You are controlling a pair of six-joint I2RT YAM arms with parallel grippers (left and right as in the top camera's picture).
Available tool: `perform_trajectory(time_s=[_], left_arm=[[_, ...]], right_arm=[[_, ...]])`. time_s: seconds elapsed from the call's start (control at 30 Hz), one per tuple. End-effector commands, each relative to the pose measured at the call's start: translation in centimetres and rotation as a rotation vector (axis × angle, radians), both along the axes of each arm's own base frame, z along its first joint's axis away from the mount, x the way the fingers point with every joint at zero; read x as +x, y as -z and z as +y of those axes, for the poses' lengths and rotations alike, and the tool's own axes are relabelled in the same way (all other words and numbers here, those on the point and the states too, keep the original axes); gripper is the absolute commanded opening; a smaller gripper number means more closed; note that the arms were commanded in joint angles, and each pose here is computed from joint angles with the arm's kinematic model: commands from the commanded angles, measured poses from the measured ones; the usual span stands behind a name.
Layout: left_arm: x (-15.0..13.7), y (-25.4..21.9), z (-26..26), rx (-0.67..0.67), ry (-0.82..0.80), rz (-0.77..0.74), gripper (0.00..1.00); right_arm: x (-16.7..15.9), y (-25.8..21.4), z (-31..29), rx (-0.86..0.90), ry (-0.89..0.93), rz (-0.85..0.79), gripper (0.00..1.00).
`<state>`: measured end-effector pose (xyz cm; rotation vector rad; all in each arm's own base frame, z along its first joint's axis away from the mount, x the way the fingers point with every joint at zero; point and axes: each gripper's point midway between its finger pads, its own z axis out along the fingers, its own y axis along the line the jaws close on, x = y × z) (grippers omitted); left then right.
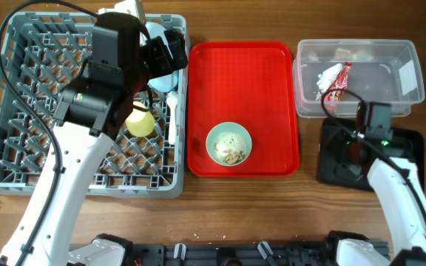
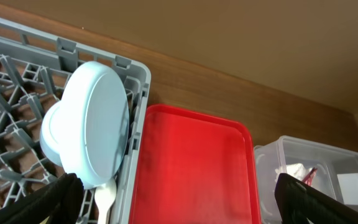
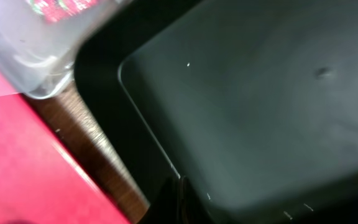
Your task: Sort waste into correct bins and load items into the dishwasher rack
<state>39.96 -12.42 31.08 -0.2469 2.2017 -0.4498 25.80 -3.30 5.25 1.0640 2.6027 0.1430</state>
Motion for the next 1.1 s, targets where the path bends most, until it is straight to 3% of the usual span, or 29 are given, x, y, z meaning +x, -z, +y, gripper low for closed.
perform_trajectory(time_s=[0.0, 0.13, 0.27, 0.67, 0.73, 0.87, 0.97, 1.07], left_arm=[[0.0, -0.2, -0.1, -0.001, 0.003, -0.006, 1.0], [0.0, -0.2, -0.1, -0.001, 0.004, -0.006, 1.0], [0.0, -0.2, -0.1, -0.001, 0.004, -0.006, 1.0], [0.0, -0.2, -0.1, -0.001, 0.004, -0.006, 1.0], [0.0, -0.2, -0.1, -0.001, 0.004, -0.006, 1.0], [0.0, -0.2, -0.1, -0.001, 0.004, -0.006, 1.0], [0.0, -0.2, -0.1, -0.001, 0.003, -0.006, 1.0], [0.0, -0.2, -0.1, -0.001, 0.003, -0.006, 1.0]], right_arm=[[-0.4, 2.8, 1.6, 0.083, -0.026, -0.022, 0.04], [0.6, 3.0, 2.4, 0.1, -0.12, -0.082, 0.04], [1.0, 2.1, 5.8, 0.211, -0.363, -0.151, 0.04], [-2.5, 2.8, 7.7, 0.292, -0.508, -0.049, 0.1], [-2.7, 2.9, 7.4, 0.28, -0.501, -0.036, 0.15], [-0.3, 0.9, 6.1, 0.215, -0.443, -0.07, 0.38], [0.6, -0.8, 4.0, 0.107, -0.41, -0.039, 0.38], [1.3, -1.8, 4.3, 0.085, -0.49, -0.069, 0.36]])
